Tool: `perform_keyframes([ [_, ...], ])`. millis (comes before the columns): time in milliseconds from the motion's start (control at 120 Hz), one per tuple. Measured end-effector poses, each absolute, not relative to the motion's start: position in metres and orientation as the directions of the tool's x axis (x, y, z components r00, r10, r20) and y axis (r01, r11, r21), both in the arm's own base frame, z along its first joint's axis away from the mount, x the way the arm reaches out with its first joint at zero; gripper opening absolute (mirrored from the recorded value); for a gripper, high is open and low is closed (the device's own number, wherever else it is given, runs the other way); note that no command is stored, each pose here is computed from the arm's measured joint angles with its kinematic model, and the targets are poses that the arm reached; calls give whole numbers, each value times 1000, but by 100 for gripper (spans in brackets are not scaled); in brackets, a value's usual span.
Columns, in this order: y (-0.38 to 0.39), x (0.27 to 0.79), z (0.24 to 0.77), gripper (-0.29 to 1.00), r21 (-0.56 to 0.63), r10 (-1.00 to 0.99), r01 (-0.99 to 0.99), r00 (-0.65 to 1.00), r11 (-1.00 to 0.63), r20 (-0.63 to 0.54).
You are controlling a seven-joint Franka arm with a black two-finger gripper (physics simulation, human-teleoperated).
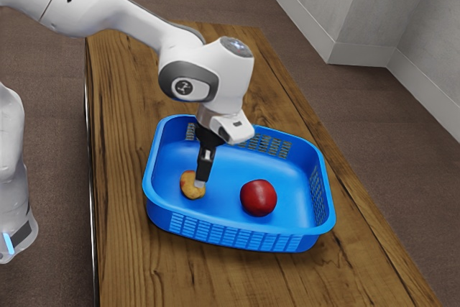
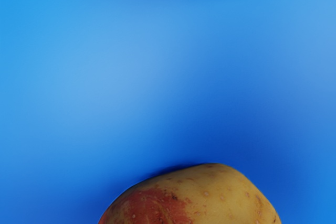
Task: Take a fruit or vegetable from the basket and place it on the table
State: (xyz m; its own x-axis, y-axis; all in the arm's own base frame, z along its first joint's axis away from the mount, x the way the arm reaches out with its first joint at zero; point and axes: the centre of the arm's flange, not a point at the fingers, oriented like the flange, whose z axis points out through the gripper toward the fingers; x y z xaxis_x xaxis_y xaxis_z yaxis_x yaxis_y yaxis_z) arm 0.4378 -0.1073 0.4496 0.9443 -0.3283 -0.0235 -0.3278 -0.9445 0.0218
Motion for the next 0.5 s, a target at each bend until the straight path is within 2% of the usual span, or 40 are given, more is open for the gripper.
perform_keyframes([
  [500,-111,429,420,69,24,-351,-351,936,-936,-16],
])
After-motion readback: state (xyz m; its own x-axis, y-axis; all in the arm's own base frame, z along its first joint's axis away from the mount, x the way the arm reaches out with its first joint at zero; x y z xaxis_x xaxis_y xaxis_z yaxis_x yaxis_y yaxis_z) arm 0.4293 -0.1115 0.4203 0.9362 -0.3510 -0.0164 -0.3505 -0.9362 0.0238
